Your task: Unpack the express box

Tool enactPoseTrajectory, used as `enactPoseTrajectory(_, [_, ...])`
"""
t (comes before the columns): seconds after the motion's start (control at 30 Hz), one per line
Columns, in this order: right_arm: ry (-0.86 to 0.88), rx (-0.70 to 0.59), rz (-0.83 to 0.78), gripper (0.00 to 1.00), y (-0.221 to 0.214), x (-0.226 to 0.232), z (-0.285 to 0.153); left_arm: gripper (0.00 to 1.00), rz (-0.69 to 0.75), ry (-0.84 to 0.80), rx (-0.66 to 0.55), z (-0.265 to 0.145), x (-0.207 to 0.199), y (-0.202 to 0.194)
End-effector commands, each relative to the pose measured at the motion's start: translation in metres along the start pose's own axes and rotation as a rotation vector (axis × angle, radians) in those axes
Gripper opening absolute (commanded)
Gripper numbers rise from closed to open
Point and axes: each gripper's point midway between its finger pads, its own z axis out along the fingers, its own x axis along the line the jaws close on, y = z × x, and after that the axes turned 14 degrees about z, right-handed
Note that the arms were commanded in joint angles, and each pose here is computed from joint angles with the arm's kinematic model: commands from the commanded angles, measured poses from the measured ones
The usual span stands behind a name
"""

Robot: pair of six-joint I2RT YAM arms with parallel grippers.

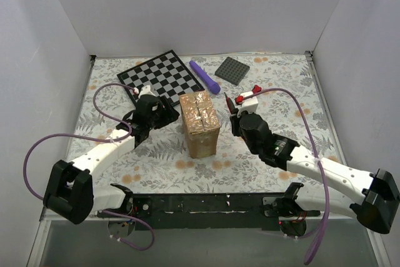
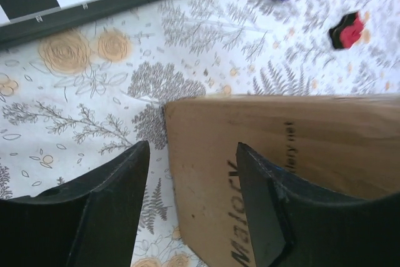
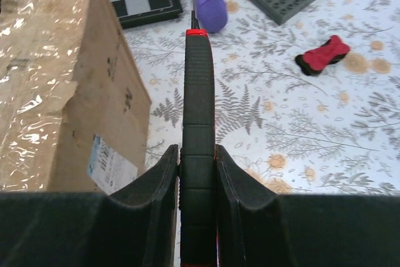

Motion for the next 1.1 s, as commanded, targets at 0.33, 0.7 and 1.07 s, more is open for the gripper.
enactPoseTrajectory(0.33, [0.461,-0.154,0.078,0.01,0.133,0.070,-0.101,0.93,-0.037,-0.531,-0.524,-0.137,-0.107,0.136])
enactPoseTrajectory(0.7, [0.855,0.047,0.243,0.01,0.126,0.141,-0.140,0.98,-0.017,-1.067,-0.428,-0.207,-0.172,0.112])
enactPoseTrajectory(1.07, [0.961,0.131,0.321,0.01,0.124,0.164,-0.144,0.98,0.102,-1.184,-0.406,-0.223,-0.180,0.092])
